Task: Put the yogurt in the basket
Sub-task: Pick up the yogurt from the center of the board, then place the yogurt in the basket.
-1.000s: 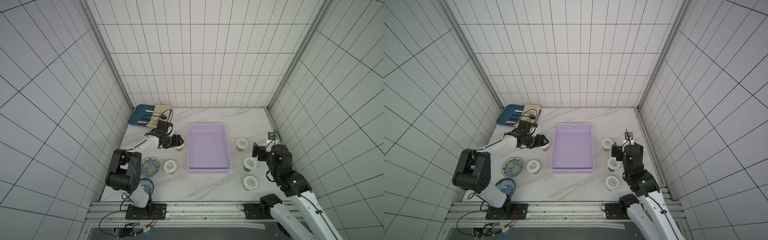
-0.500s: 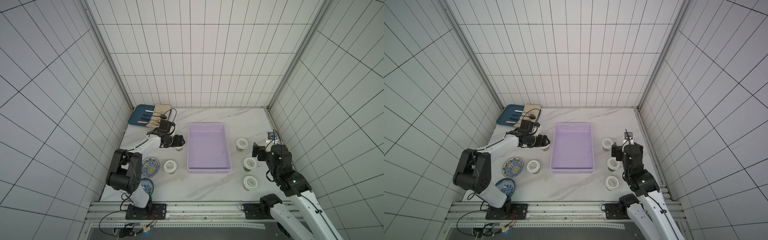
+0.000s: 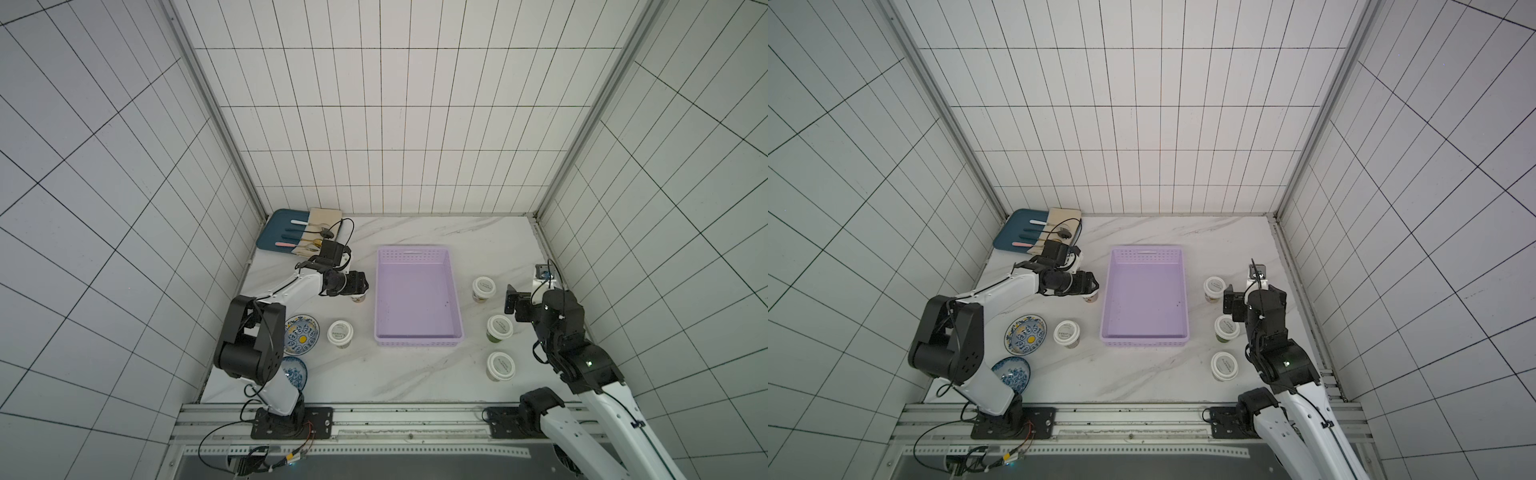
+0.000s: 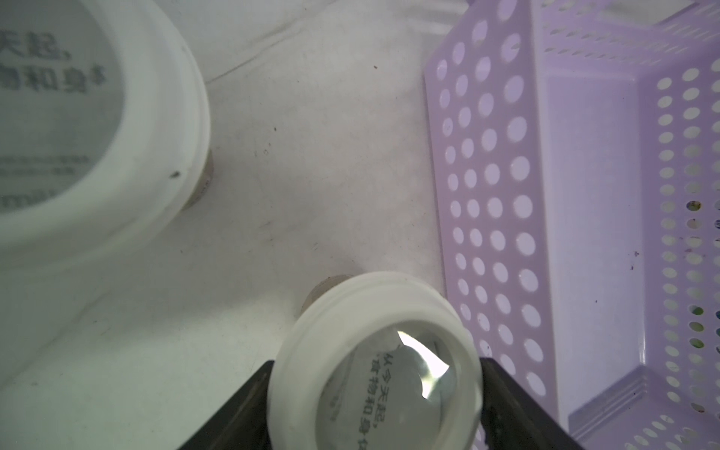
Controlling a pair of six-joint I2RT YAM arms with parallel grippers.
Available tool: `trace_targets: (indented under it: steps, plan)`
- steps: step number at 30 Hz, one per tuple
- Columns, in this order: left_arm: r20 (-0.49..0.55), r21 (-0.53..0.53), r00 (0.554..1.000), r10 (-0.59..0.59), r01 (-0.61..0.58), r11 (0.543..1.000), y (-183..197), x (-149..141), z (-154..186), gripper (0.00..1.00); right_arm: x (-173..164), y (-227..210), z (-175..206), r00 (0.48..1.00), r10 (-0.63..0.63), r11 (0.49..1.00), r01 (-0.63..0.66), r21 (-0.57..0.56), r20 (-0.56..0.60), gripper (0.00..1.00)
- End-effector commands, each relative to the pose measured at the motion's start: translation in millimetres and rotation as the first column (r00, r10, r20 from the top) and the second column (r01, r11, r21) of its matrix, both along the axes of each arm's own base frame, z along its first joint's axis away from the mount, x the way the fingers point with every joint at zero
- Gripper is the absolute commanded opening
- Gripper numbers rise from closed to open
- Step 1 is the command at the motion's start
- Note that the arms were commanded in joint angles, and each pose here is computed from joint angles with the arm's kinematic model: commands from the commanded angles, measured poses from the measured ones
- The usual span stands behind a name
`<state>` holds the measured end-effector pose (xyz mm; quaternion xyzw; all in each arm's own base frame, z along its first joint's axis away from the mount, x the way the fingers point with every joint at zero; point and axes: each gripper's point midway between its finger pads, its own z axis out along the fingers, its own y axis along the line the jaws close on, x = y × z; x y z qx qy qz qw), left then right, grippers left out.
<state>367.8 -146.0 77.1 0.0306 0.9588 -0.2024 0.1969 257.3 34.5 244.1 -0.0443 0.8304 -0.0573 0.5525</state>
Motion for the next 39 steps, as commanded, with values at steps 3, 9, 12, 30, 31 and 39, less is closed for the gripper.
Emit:
trace_targets:
  steps: [3, 9, 12, 30, 31, 39]
  plan:
    - [0.025, 0.001, 1.0, -0.008, 0.008, 1.0, -2, 8, 8, 0.76, 0, -1, -4, 1.0, -0.005, 1.0, 0.005, -0.016, 0.009, 0.99]
    - [0.071, -0.014, 0.997, -0.002, 0.003, 1.0, -3, 11, 28, 0.75, 0, 0, -3, 1.0, -0.002, 1.0, 0.002, -0.013, 0.011, 0.99]
    - [0.102, -0.006, 0.995, -0.006, 0.006, 1.0, -2, 13, 44, 0.74, 1, 1, -6, 1.0, 0.0, 1.0, 0.0, -0.017, -0.003, 0.99]
    - [0.159, -0.05, 0.98, -0.123, 0.133, 0.99, -63, 50, 124, 0.68, 0, -1, -5, 1.0, -0.006, 1.0, 0.006, -0.022, 0.0, 0.99]
    - [0.148, -0.06, 0.981, -0.128, 0.138, 0.989, -69, 53, 124, 0.68, 0, -2, -5, 1.0, -0.012, 1.0, 0.012, -0.026, 0.003, 0.99]
    - [0.097, -0.055, 0.975, -0.199, 0.205, 0.977, -116, 65, 107, 0.66, 0, -3, -6, 1.0, -0.016, 0.999, 0.016, -0.031, 0.0, 0.99]
